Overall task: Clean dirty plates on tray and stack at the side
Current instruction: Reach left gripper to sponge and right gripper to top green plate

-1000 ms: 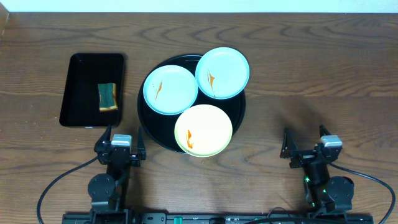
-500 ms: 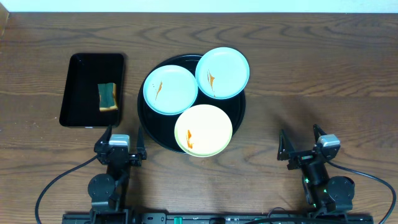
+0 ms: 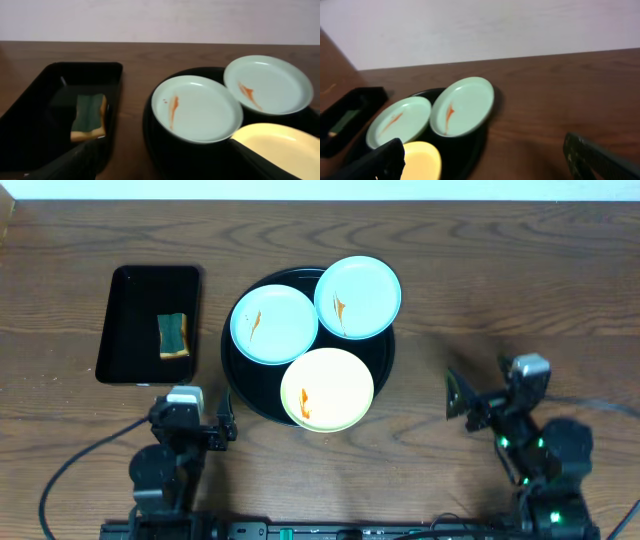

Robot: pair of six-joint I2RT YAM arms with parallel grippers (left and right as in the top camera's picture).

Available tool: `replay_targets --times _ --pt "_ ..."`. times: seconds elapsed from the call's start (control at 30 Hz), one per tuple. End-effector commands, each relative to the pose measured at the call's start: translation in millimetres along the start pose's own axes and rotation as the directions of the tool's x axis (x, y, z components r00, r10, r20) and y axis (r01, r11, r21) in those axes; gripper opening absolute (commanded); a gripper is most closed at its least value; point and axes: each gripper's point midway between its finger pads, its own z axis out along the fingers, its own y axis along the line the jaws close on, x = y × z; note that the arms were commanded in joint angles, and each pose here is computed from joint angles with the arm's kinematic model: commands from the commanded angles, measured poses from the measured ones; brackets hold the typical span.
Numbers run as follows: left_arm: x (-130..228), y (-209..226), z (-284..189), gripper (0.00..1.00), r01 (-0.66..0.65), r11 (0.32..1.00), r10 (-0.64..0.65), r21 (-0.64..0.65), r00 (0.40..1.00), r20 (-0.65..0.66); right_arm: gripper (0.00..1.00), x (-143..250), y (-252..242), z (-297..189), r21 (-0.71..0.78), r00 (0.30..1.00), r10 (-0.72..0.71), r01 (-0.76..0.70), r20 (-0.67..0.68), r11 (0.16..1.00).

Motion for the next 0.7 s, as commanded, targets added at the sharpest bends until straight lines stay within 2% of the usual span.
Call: replay_targets --times 0.0,0.27,0.47,0.67 --pt "-24 -10 -3 0.80 0.035 0.998 -0.034 0.048 0.999 -0.012 0.99 -18 15 12 -0.079 0.999 0.014 -0.018 -0.053 0.997" --pt "-53 -11 -5 0.80 0.100 0.995 -0.093 0.029 0.980 -0.177 0.99 -32 27 48 -0.148 0.963 0.075 -0.116 -0.259 0.982" --pt "-63 -14 -9 0.80 0.169 0.986 -0.157 0.002 0.920 -0.359 0.99 -27 28 67 -0.152 0.916 0.071 -0.142 -0.396 0.978" --pt "-53 -43 -8 0.80 0.261 0.956 -0.167 0.134 0.861 -0.480 0.99 -23 30 79 -0.169 0.902 0.076 -0.161 -0.425 0.972"
